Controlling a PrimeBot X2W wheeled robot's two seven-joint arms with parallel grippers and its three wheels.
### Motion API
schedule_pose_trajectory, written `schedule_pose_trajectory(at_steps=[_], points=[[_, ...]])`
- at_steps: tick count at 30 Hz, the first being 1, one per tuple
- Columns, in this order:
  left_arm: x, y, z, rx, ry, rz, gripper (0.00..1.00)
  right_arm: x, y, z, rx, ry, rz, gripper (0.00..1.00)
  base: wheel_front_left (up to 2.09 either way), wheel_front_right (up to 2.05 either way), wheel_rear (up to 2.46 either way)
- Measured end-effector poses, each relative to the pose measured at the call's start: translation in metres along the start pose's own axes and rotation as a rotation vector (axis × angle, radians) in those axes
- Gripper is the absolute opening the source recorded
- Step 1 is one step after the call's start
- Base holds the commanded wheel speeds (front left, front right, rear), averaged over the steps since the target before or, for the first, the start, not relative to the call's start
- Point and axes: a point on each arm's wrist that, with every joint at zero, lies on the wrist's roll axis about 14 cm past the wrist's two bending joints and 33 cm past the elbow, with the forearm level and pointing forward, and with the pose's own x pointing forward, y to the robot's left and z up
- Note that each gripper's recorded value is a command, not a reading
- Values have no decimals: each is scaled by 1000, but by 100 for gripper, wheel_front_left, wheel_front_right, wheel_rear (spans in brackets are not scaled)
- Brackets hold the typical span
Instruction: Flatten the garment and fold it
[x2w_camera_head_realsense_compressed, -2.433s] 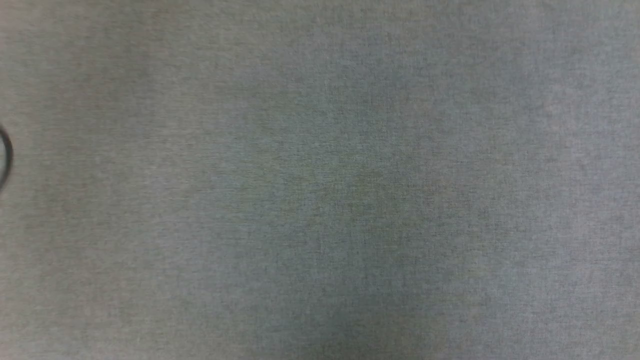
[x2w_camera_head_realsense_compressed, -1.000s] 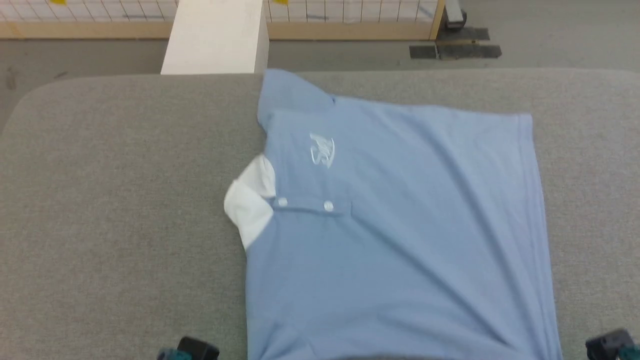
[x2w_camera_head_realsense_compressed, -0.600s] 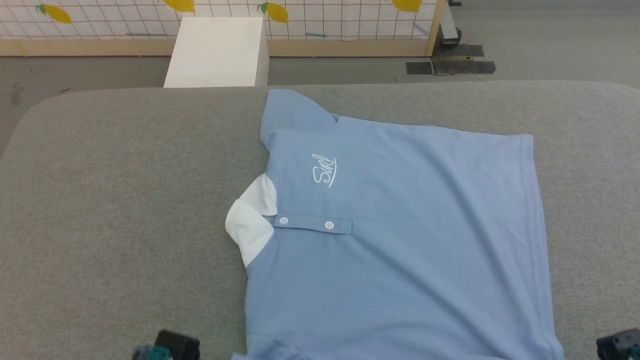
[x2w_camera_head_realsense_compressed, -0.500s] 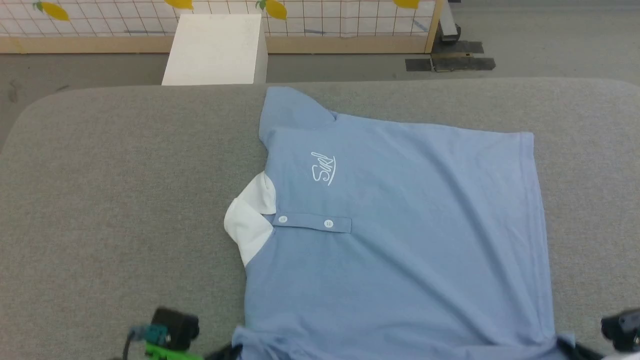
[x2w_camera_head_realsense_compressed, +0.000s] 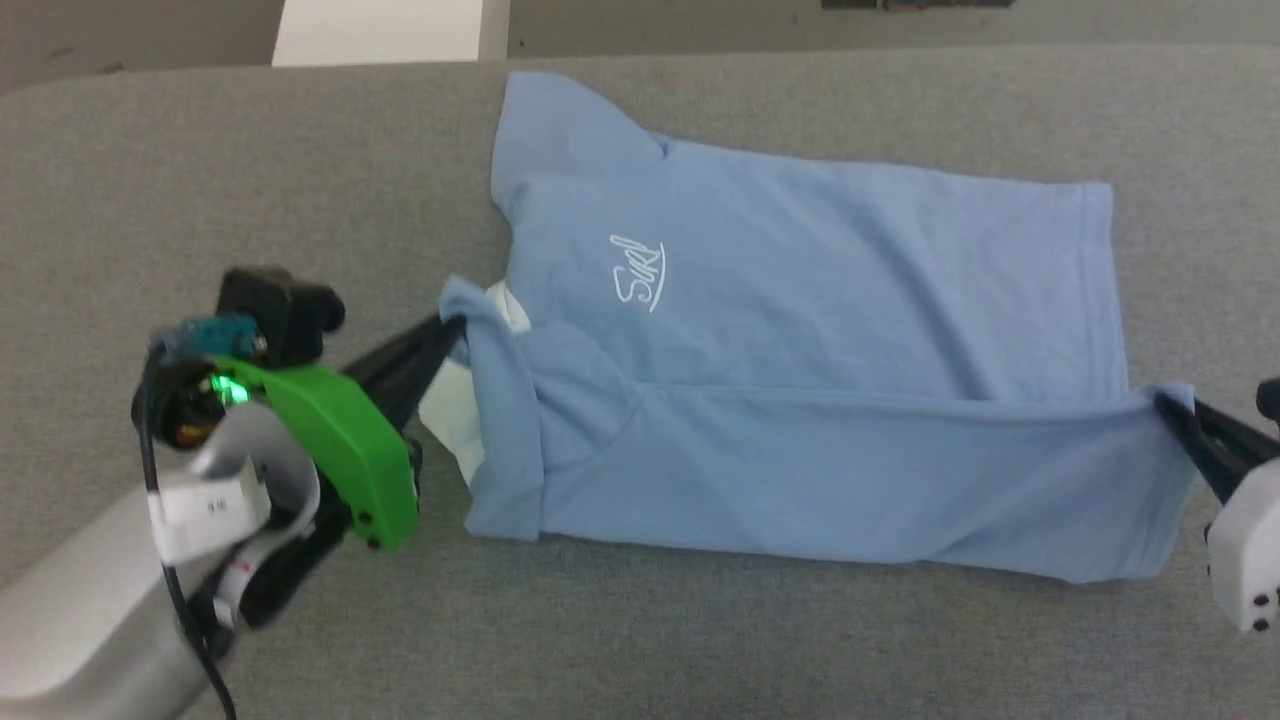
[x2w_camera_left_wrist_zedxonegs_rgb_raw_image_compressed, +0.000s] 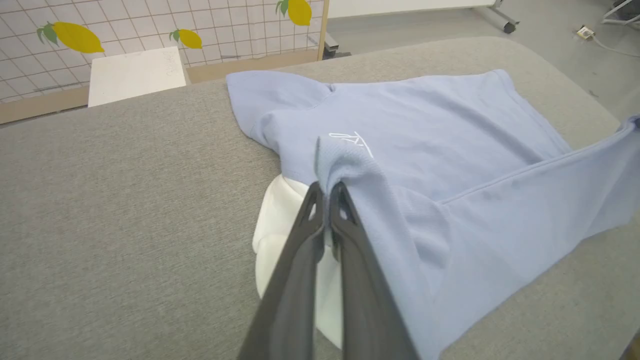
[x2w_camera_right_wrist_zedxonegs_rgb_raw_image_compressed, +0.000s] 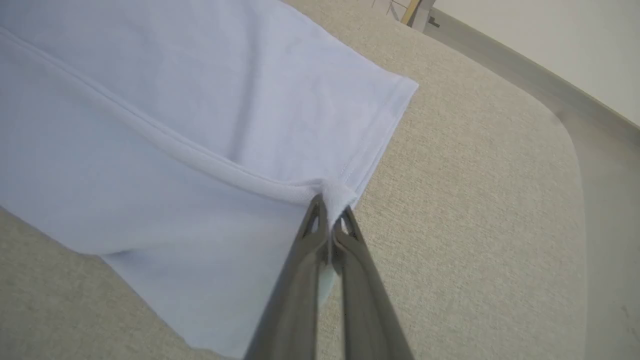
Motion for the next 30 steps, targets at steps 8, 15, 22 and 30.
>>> schedule_pose_trajectory(at_steps=[8,15,22,30], points=[[42,29,-42,-51,135,25,0,39,5,-24,9,97,47,0,0,0,0],[61,26,-84,-111,228,10,0,58,7,-50,36,157,64,0,0,0,0],[63,33,-92,-140,226,40,40,69,6,-54,45,168,69,100,0,0,0],[53,39,-58,-150,96,80,100,53,-6,-31,70,102,34,100,0,0,0]])
